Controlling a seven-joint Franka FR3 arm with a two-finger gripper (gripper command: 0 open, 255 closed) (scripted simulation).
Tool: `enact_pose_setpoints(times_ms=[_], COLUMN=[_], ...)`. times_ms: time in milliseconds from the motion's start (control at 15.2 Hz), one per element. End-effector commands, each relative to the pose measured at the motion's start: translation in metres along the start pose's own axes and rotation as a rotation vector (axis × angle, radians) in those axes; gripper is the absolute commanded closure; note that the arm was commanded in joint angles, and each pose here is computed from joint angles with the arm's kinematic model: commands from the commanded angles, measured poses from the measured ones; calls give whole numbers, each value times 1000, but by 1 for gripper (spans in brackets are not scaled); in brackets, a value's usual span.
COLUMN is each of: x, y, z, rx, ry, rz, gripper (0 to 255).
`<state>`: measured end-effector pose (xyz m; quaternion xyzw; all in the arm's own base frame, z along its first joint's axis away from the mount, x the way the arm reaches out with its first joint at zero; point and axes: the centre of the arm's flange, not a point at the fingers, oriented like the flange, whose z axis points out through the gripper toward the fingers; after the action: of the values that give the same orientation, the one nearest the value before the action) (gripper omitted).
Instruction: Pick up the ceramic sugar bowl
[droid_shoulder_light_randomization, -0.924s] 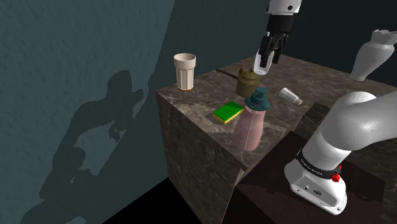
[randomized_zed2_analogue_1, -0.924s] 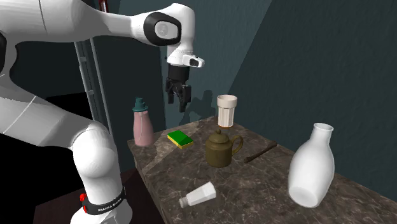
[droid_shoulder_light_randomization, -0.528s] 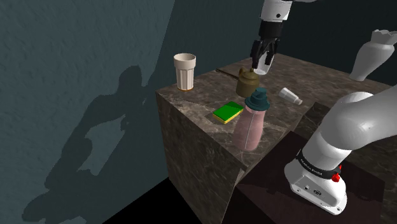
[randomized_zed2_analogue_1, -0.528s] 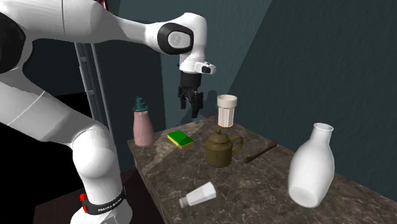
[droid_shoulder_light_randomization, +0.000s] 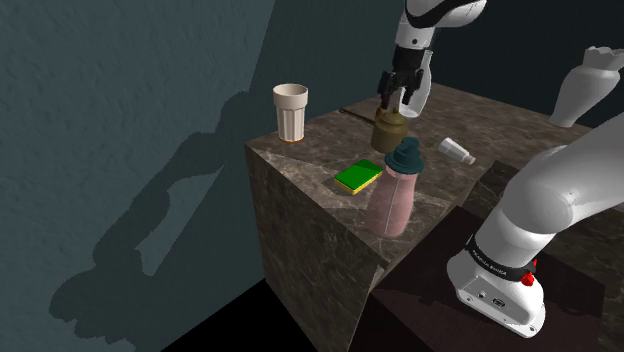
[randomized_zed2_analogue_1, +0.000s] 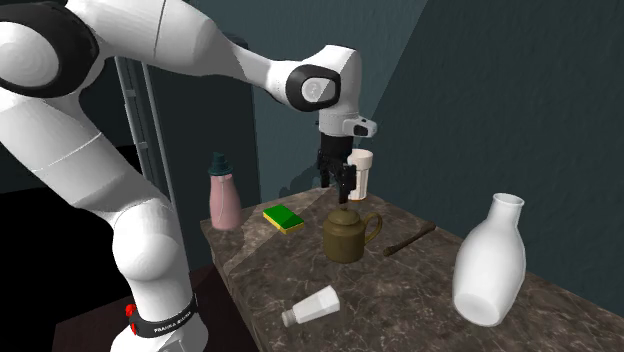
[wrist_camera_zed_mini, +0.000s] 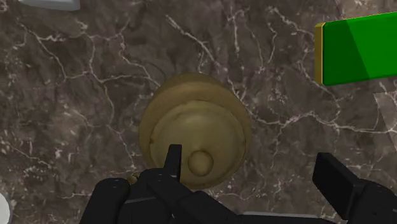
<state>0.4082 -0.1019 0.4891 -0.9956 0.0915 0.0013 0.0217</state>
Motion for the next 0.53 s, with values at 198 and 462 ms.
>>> enact_pose_setpoints(times_ms=[198,462], x=[47,73], y=[29,49], z=[24,42], rx=[-9,-13], ry=[42,65], rz=[71,112], gripper=[0,0])
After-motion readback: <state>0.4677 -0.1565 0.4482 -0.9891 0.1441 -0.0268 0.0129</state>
